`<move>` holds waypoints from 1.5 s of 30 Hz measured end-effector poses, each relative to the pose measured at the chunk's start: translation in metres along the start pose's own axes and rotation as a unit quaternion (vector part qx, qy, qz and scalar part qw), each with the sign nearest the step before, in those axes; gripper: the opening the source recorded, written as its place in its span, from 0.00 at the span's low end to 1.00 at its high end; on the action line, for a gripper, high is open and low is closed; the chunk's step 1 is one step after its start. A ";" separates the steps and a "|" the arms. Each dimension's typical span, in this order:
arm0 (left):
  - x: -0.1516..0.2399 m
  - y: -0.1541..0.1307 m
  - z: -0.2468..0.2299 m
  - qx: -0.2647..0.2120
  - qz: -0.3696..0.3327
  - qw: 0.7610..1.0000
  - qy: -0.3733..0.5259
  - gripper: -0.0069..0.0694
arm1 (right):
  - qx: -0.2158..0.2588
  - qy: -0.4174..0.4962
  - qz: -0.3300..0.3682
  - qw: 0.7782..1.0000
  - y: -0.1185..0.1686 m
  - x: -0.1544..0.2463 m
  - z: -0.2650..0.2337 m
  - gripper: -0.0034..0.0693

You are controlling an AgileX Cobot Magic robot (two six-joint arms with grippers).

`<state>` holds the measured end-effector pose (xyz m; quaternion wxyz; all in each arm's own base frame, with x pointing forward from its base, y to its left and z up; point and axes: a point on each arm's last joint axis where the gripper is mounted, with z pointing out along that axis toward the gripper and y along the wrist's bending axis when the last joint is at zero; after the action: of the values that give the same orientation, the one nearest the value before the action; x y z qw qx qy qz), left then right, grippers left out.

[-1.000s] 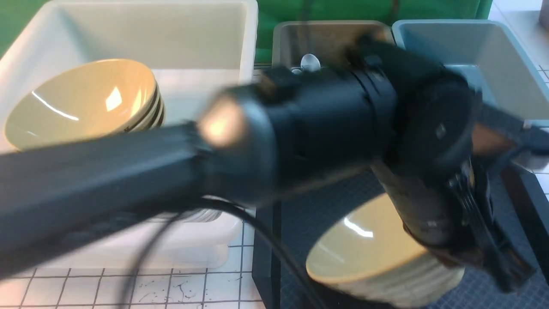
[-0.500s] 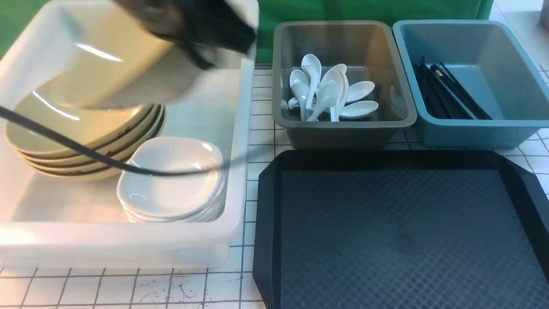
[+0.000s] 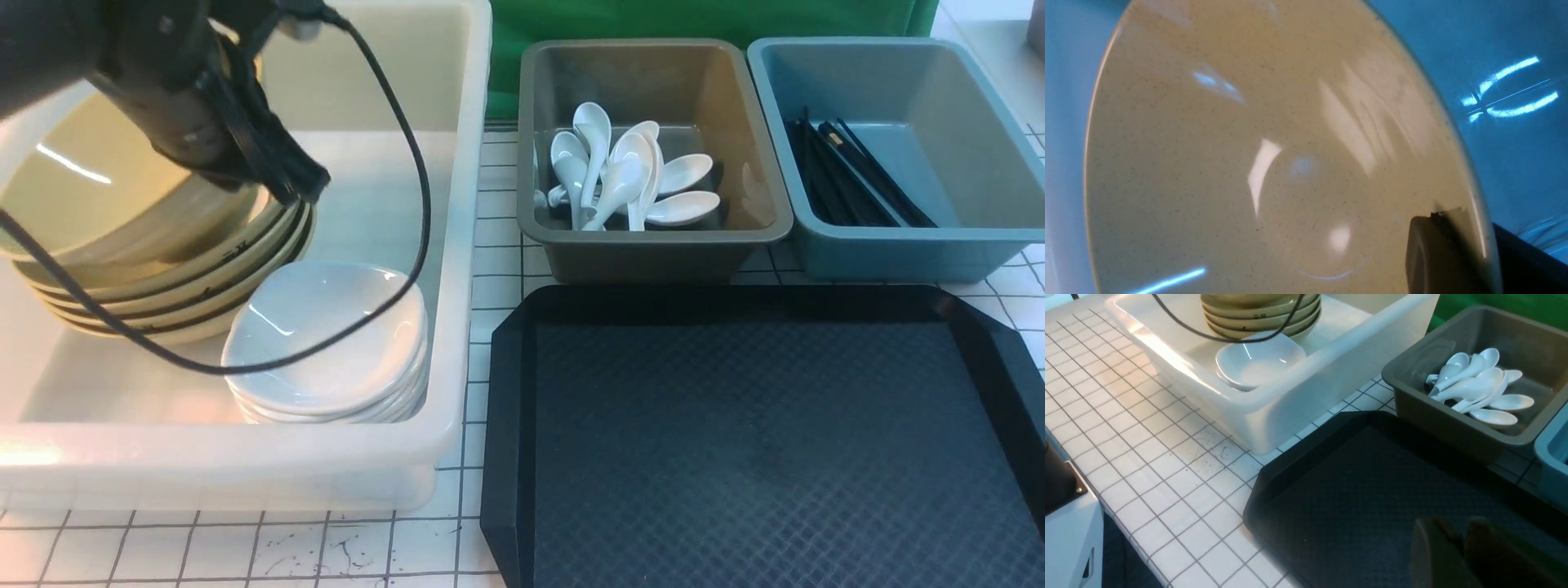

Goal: On white black table put chopsticks spoon bowls plates into blue grey white boxes.

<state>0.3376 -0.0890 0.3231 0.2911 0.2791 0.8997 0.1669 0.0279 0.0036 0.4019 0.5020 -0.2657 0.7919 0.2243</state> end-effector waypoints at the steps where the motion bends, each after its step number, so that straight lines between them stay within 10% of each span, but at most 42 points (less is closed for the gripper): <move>1: 0.000 -0.001 0.002 0.001 0.001 1.000 0.003 0.11 | 0.000 0.000 0.000 1.000 0.000 0.000 0.000 0.21; 5: 0.001 -0.004 0.009 0.008 0.001 1.000 0.015 0.16 | 0.001 0.004 0.000 1.000 0.000 0.001 0.000 0.21; 17: 0.000 -0.015 -0.053 0.017 -0.078 0.996 -0.029 0.85 | -0.010 0.011 -0.011 1.000 0.002 0.002 0.000 0.21; 20: 0.006 -0.018 -0.105 0.053 -0.182 0.977 -0.092 0.76 | -0.009 0.014 -0.004 1.000 0.002 0.003 0.000 0.21; 27: 0.081 -0.034 -0.186 0.182 -0.275 0.910 -0.252 0.14 | 0.008 0.069 -0.002 0.998 -0.001 0.012 0.000 0.21; 37: 0.206 -0.085 -0.148 0.292 -0.338 0.807 -0.388 0.09 | 0.018 0.128 -0.020 0.991 0.001 0.045 0.035 0.08; 45: 0.242 -0.107 -0.115 0.296 -0.341 0.775 -0.442 0.09 | -0.004 0.064 -0.011 0.998 0.007 0.042 0.049 0.08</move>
<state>0.0600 -0.0445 0.2587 0.5976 0.0691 0.7132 -0.3597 0.0415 0.0308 0.3453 0.4515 -0.2906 0.8185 0.2044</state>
